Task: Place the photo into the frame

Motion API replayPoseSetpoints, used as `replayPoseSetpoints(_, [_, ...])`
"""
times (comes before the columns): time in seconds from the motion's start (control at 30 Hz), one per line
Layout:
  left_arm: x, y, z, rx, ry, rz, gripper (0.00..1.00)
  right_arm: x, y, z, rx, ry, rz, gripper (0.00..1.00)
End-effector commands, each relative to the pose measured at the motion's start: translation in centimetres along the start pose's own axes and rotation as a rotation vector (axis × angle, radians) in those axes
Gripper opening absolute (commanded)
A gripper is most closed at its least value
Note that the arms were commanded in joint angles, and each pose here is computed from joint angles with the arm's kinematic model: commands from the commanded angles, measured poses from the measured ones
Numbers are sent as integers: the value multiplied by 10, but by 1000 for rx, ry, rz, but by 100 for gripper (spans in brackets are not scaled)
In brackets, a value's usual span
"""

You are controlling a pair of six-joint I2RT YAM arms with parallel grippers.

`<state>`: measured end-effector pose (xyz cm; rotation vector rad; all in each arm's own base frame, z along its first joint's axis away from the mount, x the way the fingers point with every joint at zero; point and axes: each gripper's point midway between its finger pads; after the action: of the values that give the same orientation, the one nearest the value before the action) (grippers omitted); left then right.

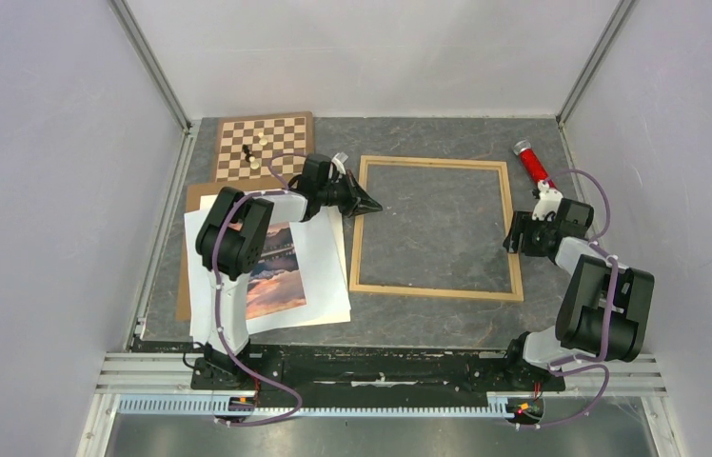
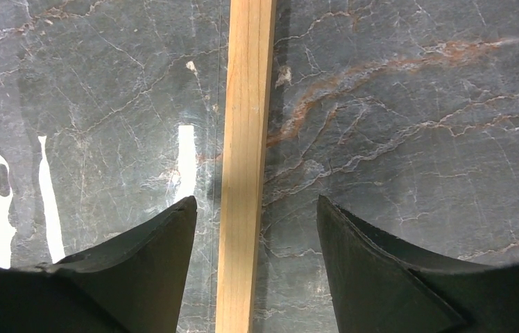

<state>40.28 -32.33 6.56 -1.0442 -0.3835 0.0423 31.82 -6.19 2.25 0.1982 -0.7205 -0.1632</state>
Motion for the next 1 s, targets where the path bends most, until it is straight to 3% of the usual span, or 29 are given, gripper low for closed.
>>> replayPoseSetpoints(0.0, [8, -10, -3, -27, -36, 46, 2, 4, -4, -1, -21, -23, 29, 67])
replayPoseSetpoints(0.47, [1, -6, -12, -39, -42, 209, 2, -3, -5, -3, -20, -7, 26, 67])
replayPoseSetpoints(0.97, [-8, -6, -20, -48, -41, 294, 2, -9, -5, -4, -22, 3, 29, 67])
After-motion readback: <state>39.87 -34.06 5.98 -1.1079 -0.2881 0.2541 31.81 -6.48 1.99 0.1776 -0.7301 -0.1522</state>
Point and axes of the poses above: each gripper's point midway between its finger pads, its own z axis back along the fingers, its own y axis along the line the jaws close on, x = y × z, and after that the axes turned 7 degrees about -z, right-handed
